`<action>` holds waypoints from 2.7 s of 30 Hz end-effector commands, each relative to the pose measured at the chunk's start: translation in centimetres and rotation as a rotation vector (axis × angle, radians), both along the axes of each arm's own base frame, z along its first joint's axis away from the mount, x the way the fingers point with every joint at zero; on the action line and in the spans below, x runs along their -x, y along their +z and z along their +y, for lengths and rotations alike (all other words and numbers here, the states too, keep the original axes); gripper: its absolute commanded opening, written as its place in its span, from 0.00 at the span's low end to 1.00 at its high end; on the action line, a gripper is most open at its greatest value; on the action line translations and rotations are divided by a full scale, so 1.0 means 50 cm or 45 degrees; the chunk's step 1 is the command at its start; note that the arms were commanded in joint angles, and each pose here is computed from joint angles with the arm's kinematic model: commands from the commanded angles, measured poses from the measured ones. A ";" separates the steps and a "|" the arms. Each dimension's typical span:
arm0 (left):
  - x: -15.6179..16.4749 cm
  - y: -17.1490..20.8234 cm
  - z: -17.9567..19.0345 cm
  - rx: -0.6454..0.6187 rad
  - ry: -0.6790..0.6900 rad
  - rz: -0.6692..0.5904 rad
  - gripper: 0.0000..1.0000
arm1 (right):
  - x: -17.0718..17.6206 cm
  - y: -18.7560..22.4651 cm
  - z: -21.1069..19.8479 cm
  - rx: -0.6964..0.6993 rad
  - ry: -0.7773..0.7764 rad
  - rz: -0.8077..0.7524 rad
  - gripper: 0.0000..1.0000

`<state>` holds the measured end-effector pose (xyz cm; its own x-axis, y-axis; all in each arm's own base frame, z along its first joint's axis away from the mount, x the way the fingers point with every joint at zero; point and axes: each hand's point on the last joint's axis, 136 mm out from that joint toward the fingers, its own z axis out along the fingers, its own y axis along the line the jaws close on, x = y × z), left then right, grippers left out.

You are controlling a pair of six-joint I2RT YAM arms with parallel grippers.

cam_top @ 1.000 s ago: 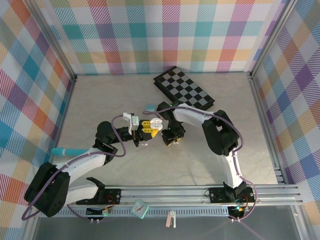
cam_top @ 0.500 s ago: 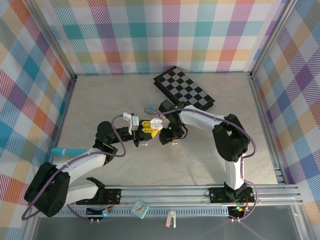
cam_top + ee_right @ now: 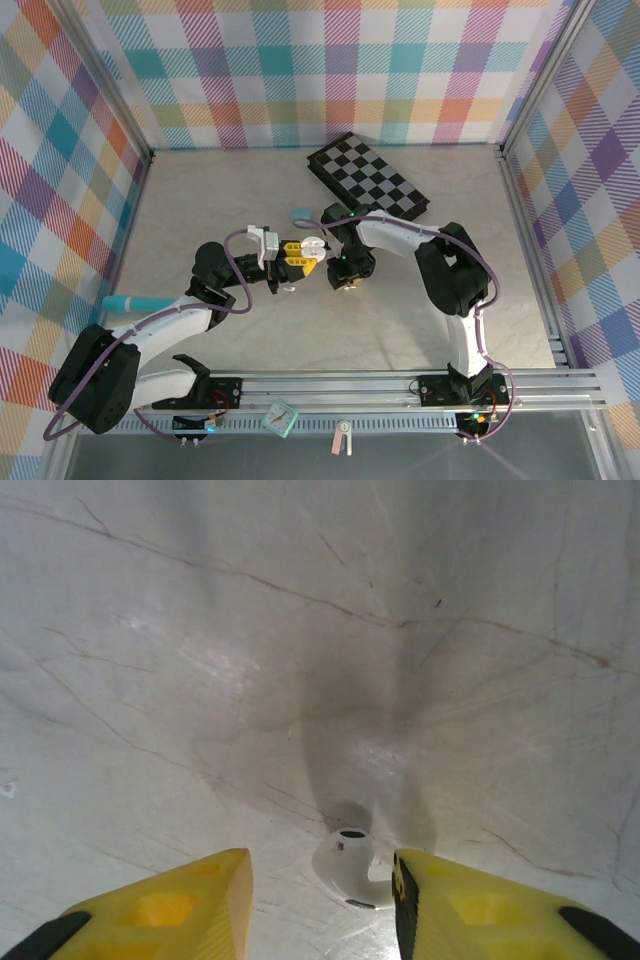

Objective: Insert the wireless bluetooth earbuds into the charging case

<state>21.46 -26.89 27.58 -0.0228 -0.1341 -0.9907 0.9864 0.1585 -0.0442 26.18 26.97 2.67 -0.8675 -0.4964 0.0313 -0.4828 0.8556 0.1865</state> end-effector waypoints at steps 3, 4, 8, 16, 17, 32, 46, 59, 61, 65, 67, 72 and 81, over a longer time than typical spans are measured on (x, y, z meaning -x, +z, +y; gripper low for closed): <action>0.006 0.023 0.003 0.013 -0.017 -0.079 0.00 | 0.032 -0.021 -0.013 0.027 0.003 0.081 0.32; 0.006 0.021 0.003 0.012 -0.017 -0.076 0.00 | 0.036 -0.022 -0.014 0.027 -0.001 0.092 0.29; 0.005 0.020 0.002 0.010 -0.016 -0.076 0.00 | 0.046 -0.029 -0.026 0.053 -0.010 0.104 0.25; 0.006 0.025 0.002 0.011 -0.019 -0.082 0.00 | 0.028 0.004 -0.037 0.036 -0.086 0.009 0.18; 0.006 0.025 0.003 0.011 -0.017 -0.082 0.00 | 0.025 0.009 -0.041 0.020 -0.109 0.005 0.17; 0.005 0.023 0.002 0.008 -0.018 -0.084 0.00 | 0.005 -0.016 -0.136 0.225 -0.219 -0.055 0.24; 0.003 0.027 -0.001 0.007 -0.024 -0.087 0.00 | 0.027 0.019 -0.049 -0.093 -0.212 0.062 0.30; 0.007 0.029 0.002 0.006 -0.018 -0.096 0.00 | 0.037 0.071 0.021 -0.493 -0.308 0.129 0.37; 0.007 0.030 0.003 0.005 -0.016 -0.100 0.00 | 0.018 0.071 0.000 -0.438 -0.351 0.070 0.36; 0.007 0.027 0.003 0.003 -0.013 -0.099 0.00 | -0.012 0.064 -0.050 -0.266 -0.382 -0.069 0.37; 0.006 0.026 0.003 0.001 -0.013 -0.100 0.00 | -0.015 0.052 -0.071 -0.181 -0.397 -0.083 0.37; 0.006 0.025 0.003 0.000 -0.013 -0.099 0.00 | -0.004 0.024 -0.078 -0.172 -0.457 -0.046 0.36; 0.005 0.022 0.001 -0.002 -0.016 -0.092 0.00 | 0.001 -0.007 -0.052 -0.236 -0.475 0.033 0.31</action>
